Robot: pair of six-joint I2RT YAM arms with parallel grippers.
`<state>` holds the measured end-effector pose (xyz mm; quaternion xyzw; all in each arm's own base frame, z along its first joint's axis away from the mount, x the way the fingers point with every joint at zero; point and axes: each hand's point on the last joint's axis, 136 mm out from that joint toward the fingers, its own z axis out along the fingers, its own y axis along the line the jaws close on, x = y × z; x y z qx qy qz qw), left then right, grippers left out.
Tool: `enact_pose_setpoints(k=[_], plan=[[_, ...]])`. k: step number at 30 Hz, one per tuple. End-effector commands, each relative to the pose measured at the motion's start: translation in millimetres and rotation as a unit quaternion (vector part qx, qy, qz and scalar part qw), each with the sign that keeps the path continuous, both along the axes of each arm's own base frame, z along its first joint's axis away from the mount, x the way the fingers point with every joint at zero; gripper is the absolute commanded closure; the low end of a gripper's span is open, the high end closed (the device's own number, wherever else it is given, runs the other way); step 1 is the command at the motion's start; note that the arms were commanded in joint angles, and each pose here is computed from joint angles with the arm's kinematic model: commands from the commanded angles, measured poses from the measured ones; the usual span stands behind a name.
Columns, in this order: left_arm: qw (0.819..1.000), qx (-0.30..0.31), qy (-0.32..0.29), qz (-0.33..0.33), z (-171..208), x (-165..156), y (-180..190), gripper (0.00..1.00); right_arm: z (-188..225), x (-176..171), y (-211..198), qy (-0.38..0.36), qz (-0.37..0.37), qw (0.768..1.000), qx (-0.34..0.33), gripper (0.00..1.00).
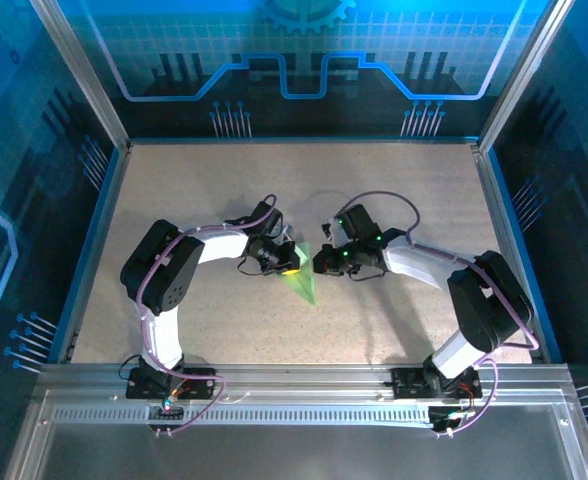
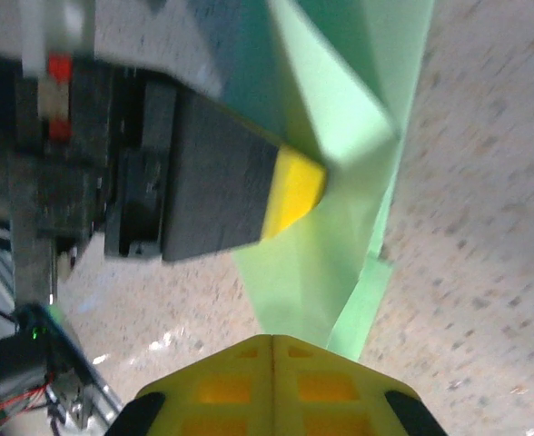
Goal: Fold a paper plane with a square sheet of paper (fold left side to right side)
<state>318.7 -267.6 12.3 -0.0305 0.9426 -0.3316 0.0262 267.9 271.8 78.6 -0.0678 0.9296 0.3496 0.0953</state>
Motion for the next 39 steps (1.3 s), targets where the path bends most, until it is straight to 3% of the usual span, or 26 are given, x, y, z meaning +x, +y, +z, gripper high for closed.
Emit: enact_pose_setpoints(k=[1,19,39], plan=[[0.996,0.070,0.063,0.010,-39.9,-28.2,24.8,0.97,-9.0,-30.6,14.7,0.043,0.023,0.998,0.030,1.00],[0.995,0.071,0.063,0.009,-39.5,-28.1,24.8,0.97,-52.8,-52.1,16.7,0.090,0.031,0.995,0.005,1.00],[0.995,0.072,0.063,0.011,-40.7,-27.8,25.3,0.97,-66.6,-64.1,3.2,0.104,0.030,0.994,-0.029,1.00]])
